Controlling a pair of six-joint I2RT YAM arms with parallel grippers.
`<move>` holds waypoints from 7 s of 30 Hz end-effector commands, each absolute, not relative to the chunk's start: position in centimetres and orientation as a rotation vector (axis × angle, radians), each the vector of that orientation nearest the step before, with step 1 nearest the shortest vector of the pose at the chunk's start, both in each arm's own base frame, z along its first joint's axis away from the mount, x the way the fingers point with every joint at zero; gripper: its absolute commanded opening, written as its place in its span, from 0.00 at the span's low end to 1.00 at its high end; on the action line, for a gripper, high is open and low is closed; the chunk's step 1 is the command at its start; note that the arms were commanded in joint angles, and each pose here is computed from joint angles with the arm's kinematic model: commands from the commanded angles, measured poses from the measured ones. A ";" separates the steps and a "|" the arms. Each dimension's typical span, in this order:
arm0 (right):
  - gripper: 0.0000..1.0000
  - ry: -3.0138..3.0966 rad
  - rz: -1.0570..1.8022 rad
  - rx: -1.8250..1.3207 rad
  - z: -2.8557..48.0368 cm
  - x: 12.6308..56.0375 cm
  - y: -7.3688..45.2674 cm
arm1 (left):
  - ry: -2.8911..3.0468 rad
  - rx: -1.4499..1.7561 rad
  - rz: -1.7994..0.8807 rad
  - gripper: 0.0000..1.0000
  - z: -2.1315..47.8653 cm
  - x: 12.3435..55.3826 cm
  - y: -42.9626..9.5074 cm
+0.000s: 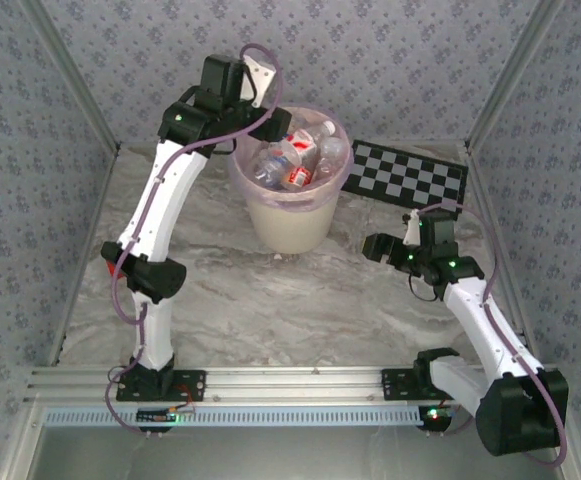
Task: Put the plastic bottles in the bin
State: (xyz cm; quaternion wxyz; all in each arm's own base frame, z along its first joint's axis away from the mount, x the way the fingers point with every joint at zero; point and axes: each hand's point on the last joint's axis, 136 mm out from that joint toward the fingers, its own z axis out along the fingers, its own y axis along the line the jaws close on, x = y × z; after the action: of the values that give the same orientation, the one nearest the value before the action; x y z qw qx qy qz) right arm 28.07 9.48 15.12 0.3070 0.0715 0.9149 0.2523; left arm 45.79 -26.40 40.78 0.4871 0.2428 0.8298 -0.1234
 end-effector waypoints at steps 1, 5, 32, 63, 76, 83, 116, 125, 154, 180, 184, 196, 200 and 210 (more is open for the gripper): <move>0.94 2.413 0.675 0.196 15.2 27.9 9.5 | 2.116 0.612 -0.336 0.72 37.5 45.8 -27.5; 0.94 2.414 0.669 0.200 15.1 27.9 9.3 | 2.207 0.649 -0.461 0.57 35.4 43.9 -29.3; 0.94 2.408 0.695 0.181 15.1 28.5 9.8 | 2.014 0.574 -0.413 0.86 43.0 41.3 -27.9; 0.94 2.456 0.708 0.155 13.2 30.8 10.1 | 2.523 -0.872 0.120 1.00 13.0 29.2 6.9; 0.94 2.461 0.750 0.116 13.7 33.2 10.6 | 2.620 -0.940 0.153 0.93 6.5 26.7 6.4; 0.94 2.464 0.742 0.123 14.0 33.1 10.4 | 2.672 -0.907 0.212 0.69 5.3 26.0 6.2; 0.96 2.071 1.035 -0.466 38.9 28.2 27.2 | 2.151 0.413 -0.814 0.51 27.2 25.3 -19.0; 0.96 2.019 1.079 -0.550 39.2 28.7 32.6 | 2.007 0.304 -0.626 0.48 30.7 24.1 -14.9; 0.46 1.954 1.205 -0.685 41.4 31.2 38.9 | 1.860 0.519 -0.758 0.50 35.3 24.0 -19.4; 0.30 1.564 0.946 -0.197 56.0 39.7 19.8 | 1.784 0.034 -0.676 0.93 40.9 33.3 -17.6; 0.29 1.654 0.987 -0.216 53.4 42.2 21.4 | 1.793 -0.002 -0.733 0.90 39.8 35.6 -18.7; 0.29 1.872 1.013 -0.230 46.9 44.9 25.2 | 1.807 -0.090 -0.950 0.70 36.8 40.1 -19.0; 0.29 1.978 0.952 -0.251 44.5 44.9 26.4 | 1.801 -0.073 -1.016 0.69 36.4 41.1 -19.7; 0.30 2.234 0.796 -0.263 37.8 45.5 28.4 | 1.836 -0.035 -1.067 0.64 35.1 42.9 -21.3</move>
State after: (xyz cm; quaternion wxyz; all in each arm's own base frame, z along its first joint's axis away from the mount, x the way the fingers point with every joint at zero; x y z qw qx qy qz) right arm 46.52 27.78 43.44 0.4468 -0.0973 0.8170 0.3513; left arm 42.77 -20.47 31.76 0.4646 -0.0376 0.7854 -0.4074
